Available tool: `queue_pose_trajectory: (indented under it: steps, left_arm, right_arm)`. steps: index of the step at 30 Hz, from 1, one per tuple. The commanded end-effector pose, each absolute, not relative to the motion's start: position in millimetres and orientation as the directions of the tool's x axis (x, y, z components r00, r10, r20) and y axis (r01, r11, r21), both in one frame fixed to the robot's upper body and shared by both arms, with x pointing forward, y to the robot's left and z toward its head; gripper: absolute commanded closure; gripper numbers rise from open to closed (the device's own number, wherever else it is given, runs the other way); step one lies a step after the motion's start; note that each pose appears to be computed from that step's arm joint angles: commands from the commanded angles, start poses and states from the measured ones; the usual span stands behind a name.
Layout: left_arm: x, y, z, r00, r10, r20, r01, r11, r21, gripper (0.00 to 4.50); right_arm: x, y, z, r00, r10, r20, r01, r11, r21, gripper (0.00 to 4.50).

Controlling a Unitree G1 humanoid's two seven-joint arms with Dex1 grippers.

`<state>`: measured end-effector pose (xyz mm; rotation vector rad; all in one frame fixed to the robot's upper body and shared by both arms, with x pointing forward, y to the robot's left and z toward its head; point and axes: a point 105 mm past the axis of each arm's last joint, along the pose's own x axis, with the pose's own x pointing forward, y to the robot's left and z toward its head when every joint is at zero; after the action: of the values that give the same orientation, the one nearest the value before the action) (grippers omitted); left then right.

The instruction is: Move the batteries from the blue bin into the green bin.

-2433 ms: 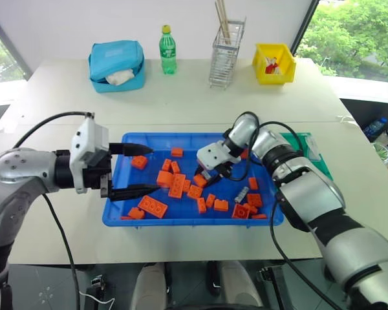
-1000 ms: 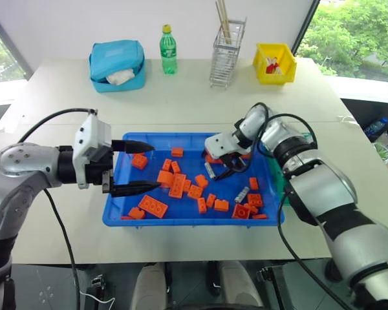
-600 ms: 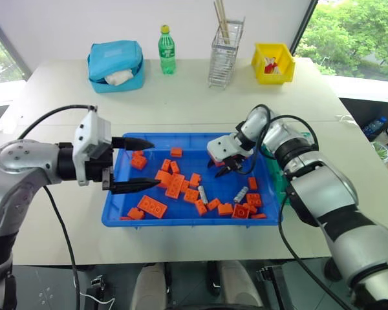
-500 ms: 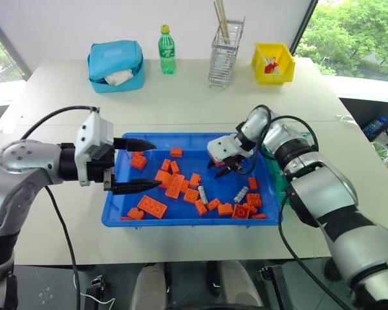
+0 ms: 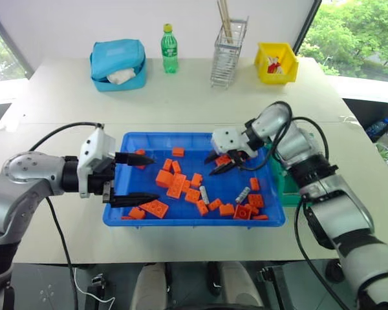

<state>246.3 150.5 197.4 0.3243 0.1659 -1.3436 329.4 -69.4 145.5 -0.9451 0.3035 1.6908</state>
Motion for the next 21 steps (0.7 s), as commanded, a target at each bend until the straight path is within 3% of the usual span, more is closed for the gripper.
queue_pose_trajectory:
  steps: [1,4,12,21]
  left_arm:
    - [244.4,147.2,200.4,0.199,-0.93,-0.31,0.975,0.154,0.161,0.0]
    - [244.2,145.8,198.8,0.186,-0.93,-0.317,0.977,0.141,0.16,0.0]
    - [244.8,143.3,201.1,0.18,-0.932,-0.313,0.978,0.134,0.162,0.0]
    - [246.2,144.6,201.7,0.199,-0.929,-0.312,0.973,0.15,0.173,0.0]
  right_arm:
    - [314.3,-64.2,138.3,-0.048,0.699,-0.713,-0.899,-0.341,-0.274,1.58]
    - [312.7,-59.9,129.9,-0.015,0.714,-0.7,-0.916,-0.291,-0.277,0.02]
    - [312.5,-55.5,119.3,0.012,0.728,-0.685,-0.939,-0.227,-0.258,0.02]
    - [303.4,-66.3,113.2,-0.046,0.705,-0.707,-0.966,-0.212,-0.149,0.02]
